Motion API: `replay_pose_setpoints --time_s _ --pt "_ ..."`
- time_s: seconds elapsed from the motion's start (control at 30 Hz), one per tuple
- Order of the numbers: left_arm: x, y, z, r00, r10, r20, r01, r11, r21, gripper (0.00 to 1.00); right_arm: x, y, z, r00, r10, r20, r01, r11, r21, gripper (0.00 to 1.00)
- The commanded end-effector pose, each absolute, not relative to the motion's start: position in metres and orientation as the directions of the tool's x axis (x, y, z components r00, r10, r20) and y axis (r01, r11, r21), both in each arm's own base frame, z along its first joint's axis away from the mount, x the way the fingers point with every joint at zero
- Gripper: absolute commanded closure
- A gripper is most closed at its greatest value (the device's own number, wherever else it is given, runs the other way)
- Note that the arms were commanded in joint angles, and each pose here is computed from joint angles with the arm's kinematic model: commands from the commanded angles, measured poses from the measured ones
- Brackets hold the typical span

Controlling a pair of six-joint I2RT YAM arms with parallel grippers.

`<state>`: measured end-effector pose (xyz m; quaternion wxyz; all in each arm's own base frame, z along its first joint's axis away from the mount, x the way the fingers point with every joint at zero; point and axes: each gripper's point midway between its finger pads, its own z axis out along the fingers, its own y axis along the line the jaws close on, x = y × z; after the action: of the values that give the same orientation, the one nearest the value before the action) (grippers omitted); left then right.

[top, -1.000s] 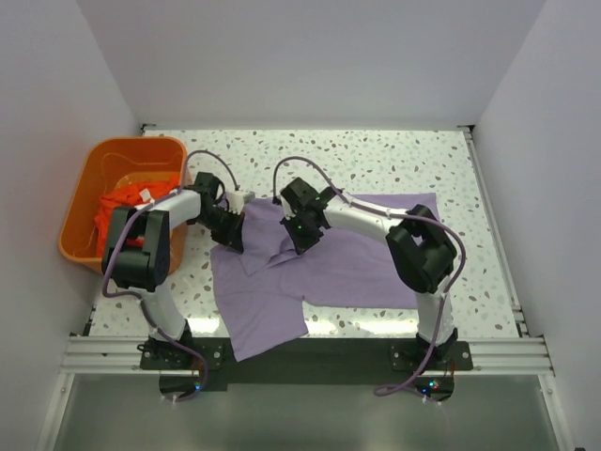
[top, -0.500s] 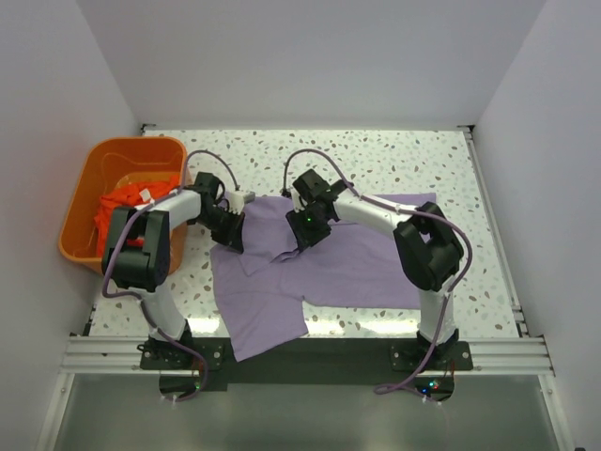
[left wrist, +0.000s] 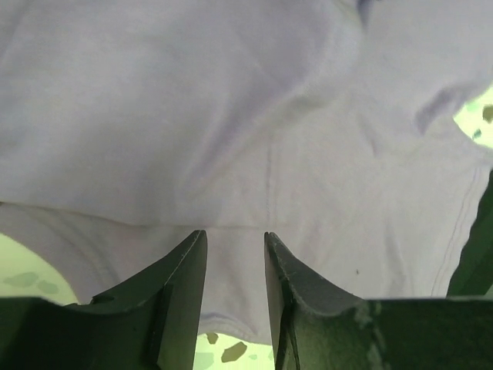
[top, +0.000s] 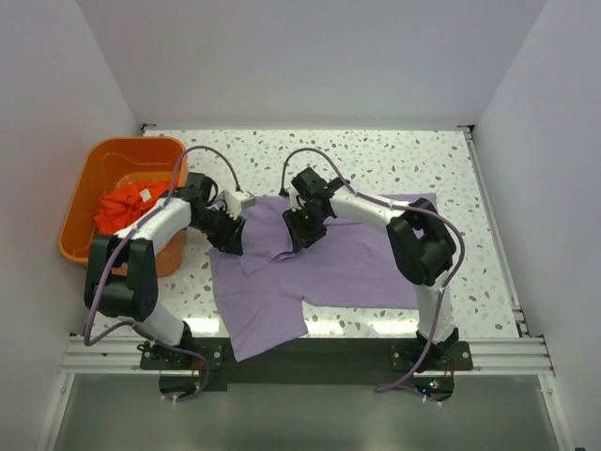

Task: Fold and stack the t-shirts
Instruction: Fold the tshirt

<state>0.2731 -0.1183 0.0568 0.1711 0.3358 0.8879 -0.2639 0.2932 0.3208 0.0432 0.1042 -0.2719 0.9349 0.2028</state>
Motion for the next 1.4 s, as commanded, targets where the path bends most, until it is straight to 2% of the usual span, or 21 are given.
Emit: replay_pose_setpoints --time_s 0.0,0.1,0.2,0.3,0.5,0.83,1.07,1.1,1.13,1.23,1.37 --pt "0.242 -0.122 0.062 -0.582 0.6 -0.549 0.811 0.472 -0.345 0.59 0.298 0.319 0.036 -0.866 -0.427 -0.262 -0.497 0.795 0.347 0.58" --pt "0.231 -0.121 0.061 -0.488 0.64 -0.593 0.871 0.408 -0.275 0.57 0.299 0.317 0.032 -0.886 -0.398 -0.238 -0.462 0.799 0.386 0.63" --pt "0.225 -0.119 0.057 -0.384 0.682 -0.623 0.92 0.342 -0.193 0.57 0.294 0.32 0.036 -0.894 -0.382 -0.232 -0.447 0.776 0.445 0.84" --pt "0.218 -0.123 0.055 -0.281 0.72 -0.634 0.957 0.265 -0.123 0.57 0.29 0.323 0.048 -0.892 -0.375 -0.253 -0.452 0.748 0.486 0.92" --pt "0.221 -0.14 0.051 -0.107 0.768 -0.631 0.984 0.173 0.045 0.6 0.281 0.332 0.056 -0.897 -0.365 -0.25 -0.442 0.706 0.554 1.0" --pt "0.238 -0.148 0.036 -0.097 0.789 -0.607 0.98 0.183 0.081 0.64 0.283 0.326 0.051 -0.901 -0.361 -0.24 -0.433 0.724 0.537 1.0" --pt "0.227 -0.147 0.02 -0.106 0.81 -0.577 0.989 0.147 0.026 0.65 0.284 0.323 0.048 -0.901 -0.365 -0.235 -0.433 0.729 0.529 1.0" --pt "0.225 -0.147 0.017 -0.111 0.812 -0.573 0.989 0.146 0.015 0.68 0.285 0.323 0.048 -0.902 -0.363 -0.235 -0.432 0.73 0.529 1.0" --pt "0.224 -0.147 0.016 -0.114 0.813 -0.57 0.989 0.148 0.012 0.77 0.285 0.322 0.047 -0.901 -0.364 -0.235 -0.433 0.732 0.527 1.0" --pt "0.226 -0.148 0.021 -0.109 0.808 -0.579 0.989 0.147 0.019 0.89 0.284 0.321 0.049 -0.899 -0.369 -0.238 -0.438 0.729 0.525 1.0" --pt "0.225 -0.151 0.034 -0.103 0.796 -0.596 0.989 0.144 0.022 0.95 0.286 0.322 0.053 -0.895 -0.369 -0.251 -0.446 0.726 0.524 1.0"
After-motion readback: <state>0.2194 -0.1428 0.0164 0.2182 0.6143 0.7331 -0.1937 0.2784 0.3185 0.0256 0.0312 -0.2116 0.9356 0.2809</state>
